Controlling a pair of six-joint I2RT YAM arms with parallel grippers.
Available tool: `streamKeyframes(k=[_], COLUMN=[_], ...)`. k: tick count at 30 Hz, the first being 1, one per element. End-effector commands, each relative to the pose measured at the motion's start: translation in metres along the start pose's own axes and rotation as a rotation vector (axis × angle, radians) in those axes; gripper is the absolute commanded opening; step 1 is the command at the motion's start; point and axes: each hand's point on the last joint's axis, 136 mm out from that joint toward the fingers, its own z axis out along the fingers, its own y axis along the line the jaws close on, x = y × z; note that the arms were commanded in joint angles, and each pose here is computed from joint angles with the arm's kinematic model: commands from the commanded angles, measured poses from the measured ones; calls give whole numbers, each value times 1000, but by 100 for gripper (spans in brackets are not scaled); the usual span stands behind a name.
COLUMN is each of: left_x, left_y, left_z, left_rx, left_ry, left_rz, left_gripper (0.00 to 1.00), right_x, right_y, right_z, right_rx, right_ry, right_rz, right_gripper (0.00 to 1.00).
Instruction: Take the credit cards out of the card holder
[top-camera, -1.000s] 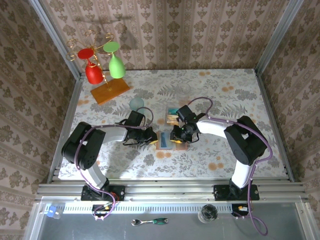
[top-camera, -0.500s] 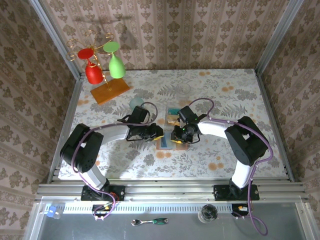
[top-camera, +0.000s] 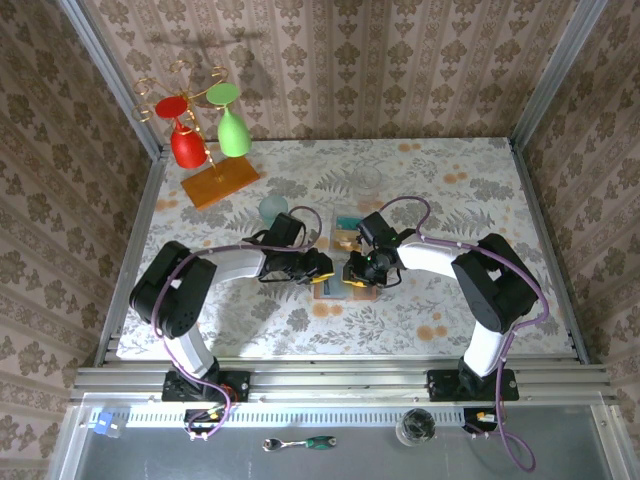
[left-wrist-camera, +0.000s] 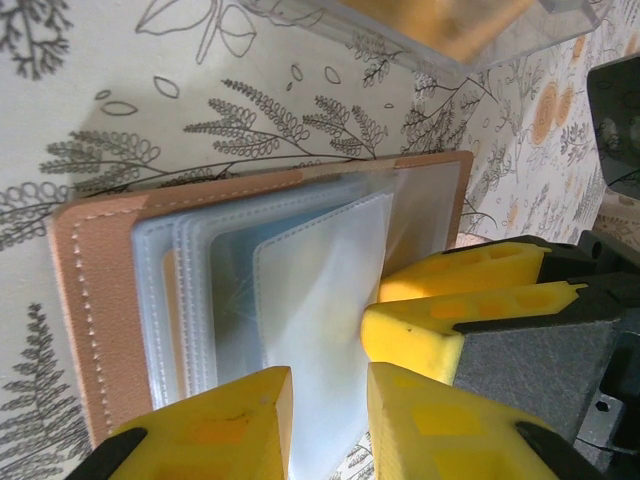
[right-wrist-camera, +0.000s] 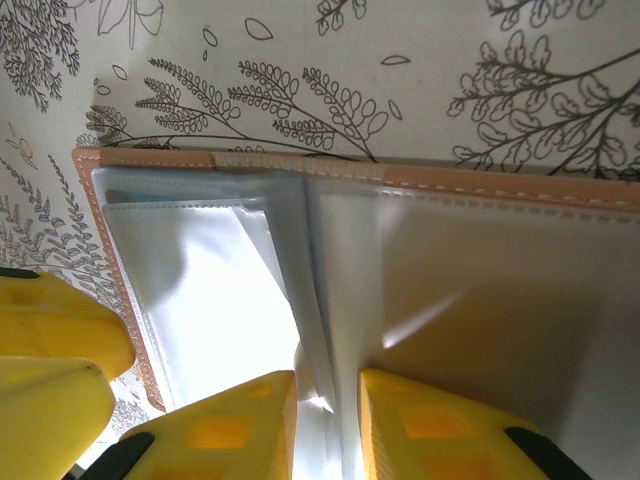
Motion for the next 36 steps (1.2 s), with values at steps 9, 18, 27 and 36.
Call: streamKeyframes(k=[9,18,27,36], left_x=[2,-3,-1,-1], left_y=[-14,-8,-18,-26], left_z=[4,-8,4,12], left_rx=[33,-36,0,8], left_ry=[33,-17,25,50], left_rz=[8,15,27,39], left_gripper=[26,27,28,28], right_x=[3,3,2,2], right_y=[-5,-10,-10,-11], right_z=[-4,-3,-8,-10], right_rx=[-7,-5,-12,-17], right_ry=[-6,-6,-16,-20], right_rz=[25,37,36,35], right_gripper=[22,16,16,16])
